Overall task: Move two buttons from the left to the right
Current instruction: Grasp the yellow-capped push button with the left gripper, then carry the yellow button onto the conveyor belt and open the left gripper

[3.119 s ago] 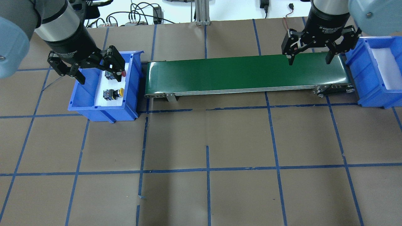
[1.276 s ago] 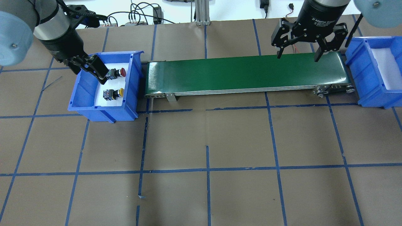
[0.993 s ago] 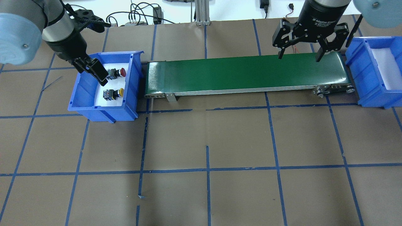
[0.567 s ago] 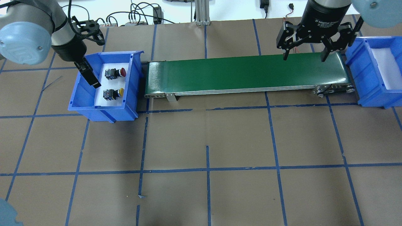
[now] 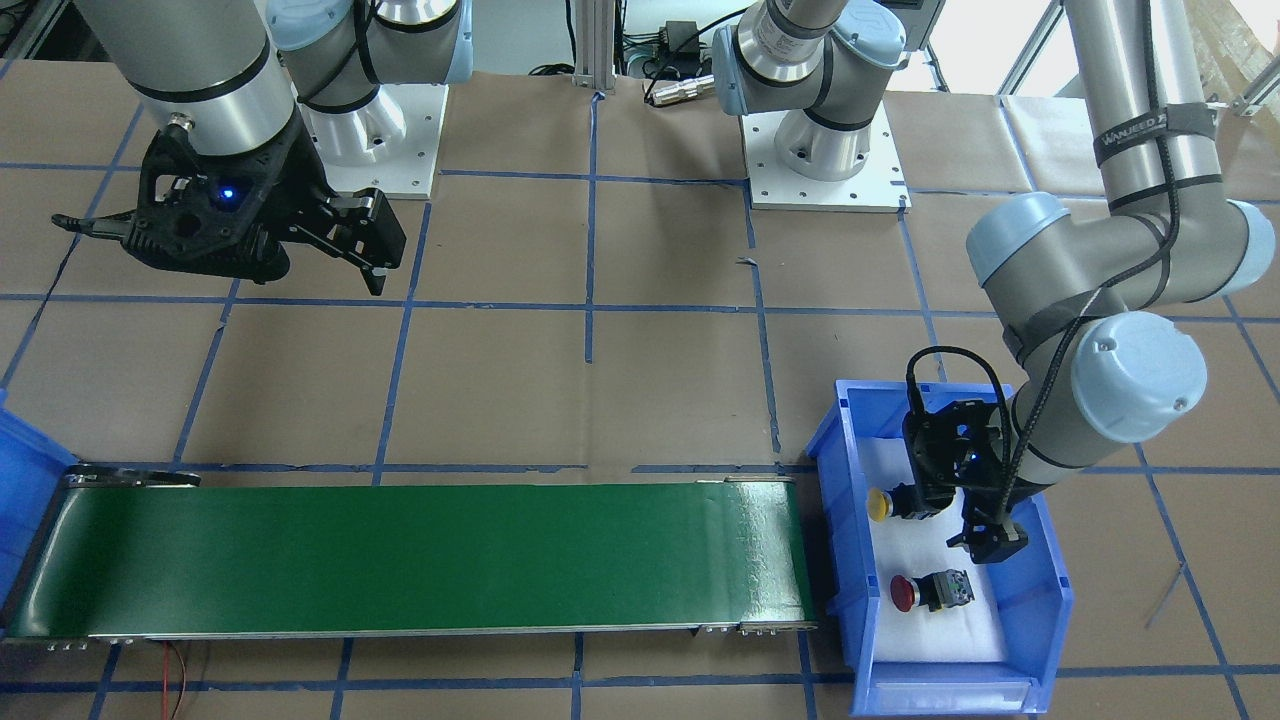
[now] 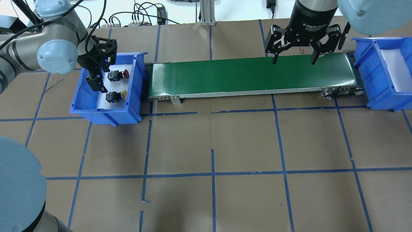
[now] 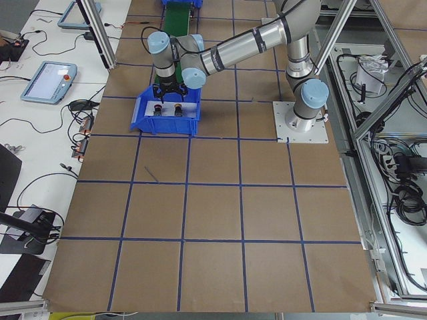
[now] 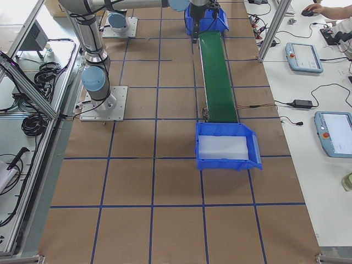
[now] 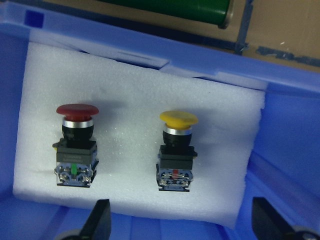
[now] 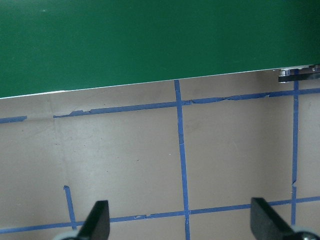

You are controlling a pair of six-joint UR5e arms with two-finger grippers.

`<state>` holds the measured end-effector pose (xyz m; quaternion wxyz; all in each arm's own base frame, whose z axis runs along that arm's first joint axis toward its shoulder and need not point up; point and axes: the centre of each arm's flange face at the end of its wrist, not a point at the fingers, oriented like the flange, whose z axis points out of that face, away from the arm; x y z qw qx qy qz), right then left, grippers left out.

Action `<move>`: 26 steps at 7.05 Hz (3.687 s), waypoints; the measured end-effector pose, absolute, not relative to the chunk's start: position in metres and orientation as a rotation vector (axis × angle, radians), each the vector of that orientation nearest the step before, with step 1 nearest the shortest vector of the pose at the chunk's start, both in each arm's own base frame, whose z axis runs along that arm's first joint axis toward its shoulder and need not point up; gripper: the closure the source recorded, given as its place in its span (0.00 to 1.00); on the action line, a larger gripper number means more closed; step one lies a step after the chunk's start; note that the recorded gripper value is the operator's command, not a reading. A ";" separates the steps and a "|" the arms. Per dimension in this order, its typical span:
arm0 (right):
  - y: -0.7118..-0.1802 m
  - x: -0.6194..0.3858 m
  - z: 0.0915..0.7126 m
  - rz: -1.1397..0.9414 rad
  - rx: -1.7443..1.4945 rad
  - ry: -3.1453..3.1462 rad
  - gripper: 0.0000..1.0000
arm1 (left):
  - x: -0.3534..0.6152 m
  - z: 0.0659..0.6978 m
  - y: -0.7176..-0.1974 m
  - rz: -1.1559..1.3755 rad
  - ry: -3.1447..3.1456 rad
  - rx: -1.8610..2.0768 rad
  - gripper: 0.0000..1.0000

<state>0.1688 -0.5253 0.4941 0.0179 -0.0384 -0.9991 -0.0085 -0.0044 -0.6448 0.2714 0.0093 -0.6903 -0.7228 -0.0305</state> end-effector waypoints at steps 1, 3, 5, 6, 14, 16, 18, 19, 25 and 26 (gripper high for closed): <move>-0.526 0.170 0.491 -0.033 -0.111 -3.094 0.00 | -0.004 0.257 -0.646 -0.109 -2.208 -2.186 0.00; -0.527 0.171 0.489 -0.033 -0.096 -3.086 0.00 | -0.002 0.234 -0.638 -0.122 -2.164 -2.206 0.00; -0.526 0.170 0.489 -0.036 -0.087 -3.084 0.00 | 0.002 0.218 -0.630 -0.122 -2.173 -2.196 0.03; -0.525 0.170 0.490 -0.034 -0.095 -3.086 0.00 | 0.004 0.210 -0.625 -0.125 -2.175 -2.186 0.20; -0.504 0.154 0.509 -0.016 -0.142 -3.133 0.00 | 0.011 0.288 -0.654 -0.044 -2.242 -2.211 0.84; -0.508 0.150 0.504 -0.031 -0.122 -3.108 0.00 | 0.000 0.349 -0.655 -0.036 -2.249 -2.180 0.83; -0.509 0.146 0.501 -0.039 -0.116 -3.091 0.00 | -0.054 0.366 -0.655 0.027 -2.240 -2.135 0.82; -0.510 0.146 0.500 -0.041 -0.116 -3.092 0.00 | -0.092 0.361 -0.654 0.031 -2.238 -2.112 0.81; -0.510 0.134 0.494 -0.120 -0.119 -3.108 0.00 | -0.187 0.269 -0.671 -0.017 -2.232 -2.076 0.48; -0.509 0.128 0.495 -0.127 -0.104 -3.112 0.00 | -0.190 0.264 -0.673 -0.013 -2.239 -2.073 0.14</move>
